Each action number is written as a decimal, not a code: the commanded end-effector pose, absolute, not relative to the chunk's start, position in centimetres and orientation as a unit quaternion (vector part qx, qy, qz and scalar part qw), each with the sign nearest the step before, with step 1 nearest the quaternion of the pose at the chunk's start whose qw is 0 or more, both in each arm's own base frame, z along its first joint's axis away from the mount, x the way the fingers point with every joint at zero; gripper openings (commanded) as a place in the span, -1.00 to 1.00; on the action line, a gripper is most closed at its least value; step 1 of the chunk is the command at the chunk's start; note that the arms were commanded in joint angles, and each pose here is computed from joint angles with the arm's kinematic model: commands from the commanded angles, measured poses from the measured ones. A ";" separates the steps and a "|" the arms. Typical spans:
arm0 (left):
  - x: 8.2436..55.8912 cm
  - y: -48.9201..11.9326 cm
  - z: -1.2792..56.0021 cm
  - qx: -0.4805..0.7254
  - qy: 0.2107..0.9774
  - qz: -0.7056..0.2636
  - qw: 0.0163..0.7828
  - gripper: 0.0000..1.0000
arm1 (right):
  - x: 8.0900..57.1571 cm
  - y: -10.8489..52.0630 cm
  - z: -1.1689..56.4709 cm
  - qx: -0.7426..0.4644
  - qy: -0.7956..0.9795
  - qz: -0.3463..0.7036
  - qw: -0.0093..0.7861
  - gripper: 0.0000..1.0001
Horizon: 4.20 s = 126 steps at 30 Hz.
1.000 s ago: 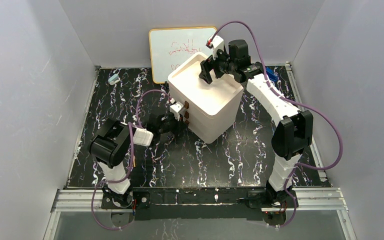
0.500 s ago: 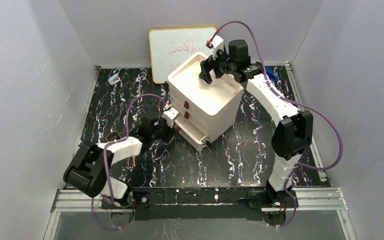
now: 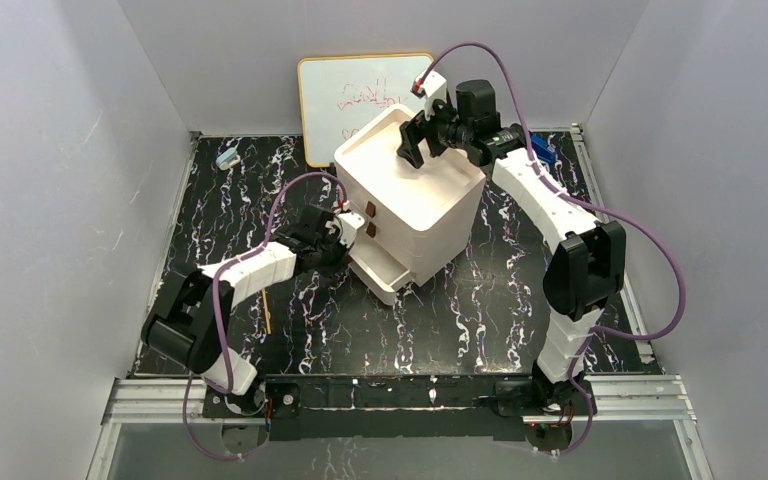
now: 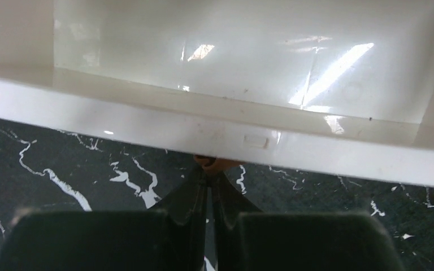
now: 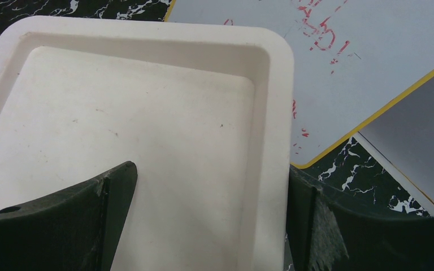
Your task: Organize the makeup
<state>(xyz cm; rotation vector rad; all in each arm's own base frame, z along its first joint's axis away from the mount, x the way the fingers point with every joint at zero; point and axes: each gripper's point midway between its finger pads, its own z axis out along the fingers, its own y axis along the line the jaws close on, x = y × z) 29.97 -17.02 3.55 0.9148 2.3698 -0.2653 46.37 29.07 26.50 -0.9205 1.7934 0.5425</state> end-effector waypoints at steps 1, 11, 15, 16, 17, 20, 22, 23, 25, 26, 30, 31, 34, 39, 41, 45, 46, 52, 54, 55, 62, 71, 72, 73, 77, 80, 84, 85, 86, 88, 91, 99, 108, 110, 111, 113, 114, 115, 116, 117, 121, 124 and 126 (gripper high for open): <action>25.0 -8.5 1.1 0.355 0.923 0.044 0.143 -1.00 | 38.7 29.3 13.0 -0.368 0.849 0.279 0.257 1.00; 23.4 -3.2 3.3 0.347 0.906 0.157 0.185 -1.00 | 38.8 29.6 13.0 -0.372 0.848 0.278 0.255 1.00; 23.8 -2.3 5.4 0.318 0.903 0.180 0.228 -0.82 | 38.9 29.9 13.0 -0.373 0.848 0.282 0.252 1.00; 23.9 -2.1 5.8 0.312 0.903 0.183 0.233 -0.41 | 39.0 30.0 12.9 -0.373 0.848 0.282 0.251 1.00; 24.2 -1.8 6.3 0.297 0.903 0.193 0.244 0.40 | 38.9 30.0 12.8 -0.373 0.847 0.283 0.250 1.00; 24.7 -1.7 8.2 0.271 0.896 0.194 0.293 0.80 | 38.9 30.1 12.6 -0.374 0.847 0.284 0.248 1.00; 24.9 -1.5 9.5 0.256 0.893 0.193 0.316 0.85 | 38.7 30.2 12.4 -0.375 0.847 0.284 0.247 1.00; 24.9 -1.4 10.0 0.247 0.893 0.194 0.322 0.86 | 38.7 30.2 12.4 -0.375 0.847 0.284 0.247 1.00; 24.9 -0.7 10.7 0.221 0.899 0.198 0.322 0.94 | 38.6 30.3 12.4 -0.376 0.846 0.285 0.247 1.00; 24.8 -0.2 10.7 0.204 0.907 0.198 0.311 0.97 | 38.6 30.2 12.4 -0.376 0.847 0.284 0.247 1.00; 25.5 0.7 11.1 0.187 0.917 0.210 0.283 0.88 | 38.5 30.5 12.4 -0.378 0.846 0.285 0.247 1.00; 25.8 0.7 11.0 0.186 0.918 0.212 0.278 0.87 | 38.5 30.5 12.5 -0.378 0.845 0.285 0.248 1.00; 26.9 0.3 10.4 0.177 0.926 0.204 0.265 0.87 | 38.5 30.4 12.6 -0.379 0.845 0.283 0.251 1.00; 27.5 -0.1 5.3 0.010 0.983 0.072 0.167 0.67 | 38.7 30.5 13.0 -0.381 0.843 0.281 0.257 1.00; 26.8 0.2 3.8 -0.023 0.990 0.059 0.129 0.58 | 38.9 30.7 13.3 -0.381 0.841 0.284 0.259 1.00; 26.1 -0.1 2.8 -0.055 0.991 0.035 0.113 0.56 | 38.7 30.8 13.1 -0.380 0.842 0.287 0.253 1.00; 26.1 -0.2 2.7 -0.058 0.991 0.031 0.114 0.54 | 38.6 30.8 12.9 -0.380 0.842 0.287 0.252 1.00; 25.6 -1.3 2.1 -0.077 0.991 0.005 0.106 0.23 | 38.2 30.7 12.6 -0.381 0.843 0.285 0.250 1.00; 25.5 -1.3 2.0 -0.080 0.991 0.005 0.104 0.04 | 38.2 30.7 12.6 -0.380 0.844 0.284 0.250 1.00; 25.5 -1.2 2.0 -0.083 0.991 0.009 0.102 -0.07 | 38.3 30.7 12.6 -0.380 0.844 0.283 0.251 1.00; 25.0 -0.8 0.9 -0.091 0.993 0.025 0.077 -0.48 | 38.1 30.7 12.3 -0.380 0.846 0.282 0.247 1.00; 25.0 -0.6 0.7 -0.079 0.994 0.029 0.068 -1.00 | 38.2 30.6 12.1 -0.378 0.848 0.279 0.244 1.00; 25.3 -0.6 1.0 -0.077 0.994 0.028 0.073 -1.00 | 38.2 30.6 12.0 -0.378 0.848 0.279 0.244 1.00; 25.8 -0.7 1.5 -0.075 0.994 0.025 0.081 -1.00 | 38.2 30.6 11.9 -0.378 0.849 0.279 0.243 1.00; 28.8 -2.2 5.3 -0.094 0.986 -0.018 0.137 -1.00 | 38.1 30.7 11.7 -0.378 0.850 0.278 0.241 1.00; 31.8 -4.5 9.5 -0.124 0.969 -0.085 0.194 -1.00 | 38.0 30.7 11.4 -0.379 0.851 0.273 0.239 1.00; 34.5 -7.3 14.0 -0.165 0.941 -0.164 0.246 -1.00 | 37.9 30.9 11.0 -0.381 0.854 0.268 0.233 1.00; 35.0 -8.0 15.0 -0.173 0.933 -0.179 0.259 -1.00 | 37.9 30.9 10.9 -0.381 0.854 0.266 0.232 1.00; 35.3 -8.6 16.0 -0.182 0.925 -0.191 0.272 -1.00 | 38.0 31.0 10.9 -0.382 0.854 0.265 0.232 1.00; 35.9 -9.8 17.9 -0.206 0.906 -0.224 0.293 -1.00 | 38.0 30.9 10.9 -0.381 0.855 0.263 0.233 1.00; 36.5 -11.4 19.6 -0.266 0.869 -0.282 0.307 -1.00 | 38.1 30.9 10.9 -0.382 0.855 0.263 0.233 1.00; 35.1 -15.0 16.7 -0.363 0.822 -0.335 0.284 -1.00 | 37.6 31.1 10.9 -0.386 0.854 0.262 0.232 1.00; 32.8 -15.4 13.1 -0.389 0.826 -0.312 0.262 -1.00 | 37.4 31.0 10.8 -0.386 0.853 0.264 0.231 1.00; 32.8 -15.4 13.0 -0.388 0.827 -0.309 0.263 -0.96 | 37.4 31.0 10.9 -0.386 0.853 0.264 0.232 1.00; 32.9 -15.4 13.0 -0.386 0.828 -0.308 0.264 -0.82 | 37.4 31.0 10.9 -0.386 0.853 0.265 0.232 1.00; 33.4 -15.4 13.3 -0.375 0.831 -0.307 0.273 -0.47 | 37.3 30.9 10.8 -0.386 0.853 0.265 0.231 1.00; 33.7 -15.4 13.6 -0.364 0.835 -0.303 0.280 -0.29 | 37.3 30.9 10.8 -0.386 0.853 0.265 0.231 1.00; 34.2 -15.4 14.3 -0.352 0.837 -0.302 0.292 -0.19 | 37.2 30.9 10.8 -0.386 0.853 0.265 0.231 1.00; 34.6 -15.3 14.7 -0.341 0.840 -0.297 0.300 -0.10 | 37.2 30.9 10.8 -0.386 0.853 0.265 0.231 1.00; 35.1 -15.3 15.2 -0.328 0.844 -0.292 0.308 -0.03 | 37.2 30.9 10.7 -0.386 0.853 0.264 0.231 1.00; 36.8 -14.5 17.8 -0.250 0.869 -0.245 0.348 0.02 | 37.1 30.8 10.8 -0.385 0.853 0.263 0.232 1.00; 37.1 -10.7 20.0 -0.198 0.890 -0.128 0.390 0.00 | 37.1 30.7 10.8 -0.386 0.853 0.261 0.234 1.00; 36.5 -7.0 21.5 -0.177 0.896 -0.028 0.406 0.03 | 37.1 30.6 10.8 -0.385 0.854 0.260 0.235 1.00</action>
